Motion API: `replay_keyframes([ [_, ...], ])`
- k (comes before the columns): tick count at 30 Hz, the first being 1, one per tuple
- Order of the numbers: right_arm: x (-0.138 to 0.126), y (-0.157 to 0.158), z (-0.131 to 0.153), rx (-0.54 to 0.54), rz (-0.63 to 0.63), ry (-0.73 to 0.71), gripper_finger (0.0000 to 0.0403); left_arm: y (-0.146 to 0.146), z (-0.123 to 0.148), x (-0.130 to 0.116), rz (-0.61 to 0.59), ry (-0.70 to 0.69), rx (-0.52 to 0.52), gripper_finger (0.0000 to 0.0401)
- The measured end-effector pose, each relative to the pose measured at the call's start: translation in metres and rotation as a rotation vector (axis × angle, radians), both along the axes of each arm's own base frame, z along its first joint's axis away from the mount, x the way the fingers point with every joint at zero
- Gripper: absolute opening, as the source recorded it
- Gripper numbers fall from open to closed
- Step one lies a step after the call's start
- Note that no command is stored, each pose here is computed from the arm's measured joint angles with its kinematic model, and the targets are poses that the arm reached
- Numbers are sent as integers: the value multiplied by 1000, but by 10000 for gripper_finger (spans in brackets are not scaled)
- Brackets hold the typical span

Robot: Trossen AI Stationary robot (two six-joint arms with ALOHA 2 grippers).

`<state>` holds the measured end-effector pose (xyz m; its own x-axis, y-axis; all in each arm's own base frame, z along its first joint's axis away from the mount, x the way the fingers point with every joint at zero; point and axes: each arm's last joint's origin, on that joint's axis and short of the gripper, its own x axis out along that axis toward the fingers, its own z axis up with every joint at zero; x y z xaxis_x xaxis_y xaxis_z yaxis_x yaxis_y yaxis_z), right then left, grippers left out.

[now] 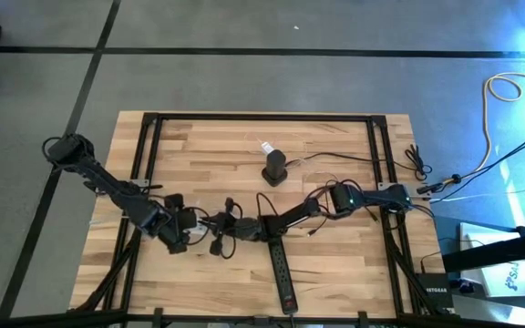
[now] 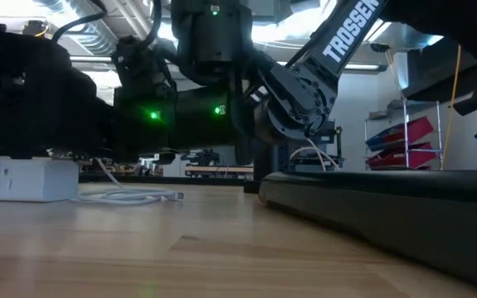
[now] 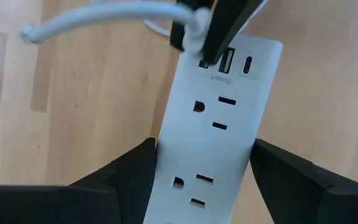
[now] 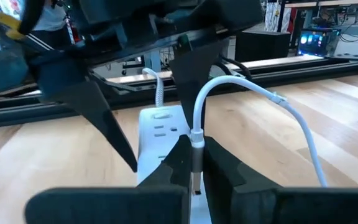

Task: Insert USB
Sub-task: Insert the white USB cable into the white outlet extension

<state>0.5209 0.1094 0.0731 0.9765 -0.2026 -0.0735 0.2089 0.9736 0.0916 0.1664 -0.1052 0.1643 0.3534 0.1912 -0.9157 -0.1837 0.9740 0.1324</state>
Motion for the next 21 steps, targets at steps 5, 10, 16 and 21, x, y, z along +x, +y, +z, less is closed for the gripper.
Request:
replay_keyframes([
  [5, 0, -1, -1, -4, -3, 19, 2, 5, 0, 4, 16, -5, 13, 237],
  [10, 0, -1, -3, -7, -9, 38, 2, 11, 1, 8, 32, -23, 42, 237],
  [16, 1, -4, -2, -11, -17, 42, 2, 11, 1, 8, 20, -15, 29, 237],
  [21, 3, -12, -2, 3, 18, 38, 1, 11, 1, 8, 13, -12, 28, 237],
])
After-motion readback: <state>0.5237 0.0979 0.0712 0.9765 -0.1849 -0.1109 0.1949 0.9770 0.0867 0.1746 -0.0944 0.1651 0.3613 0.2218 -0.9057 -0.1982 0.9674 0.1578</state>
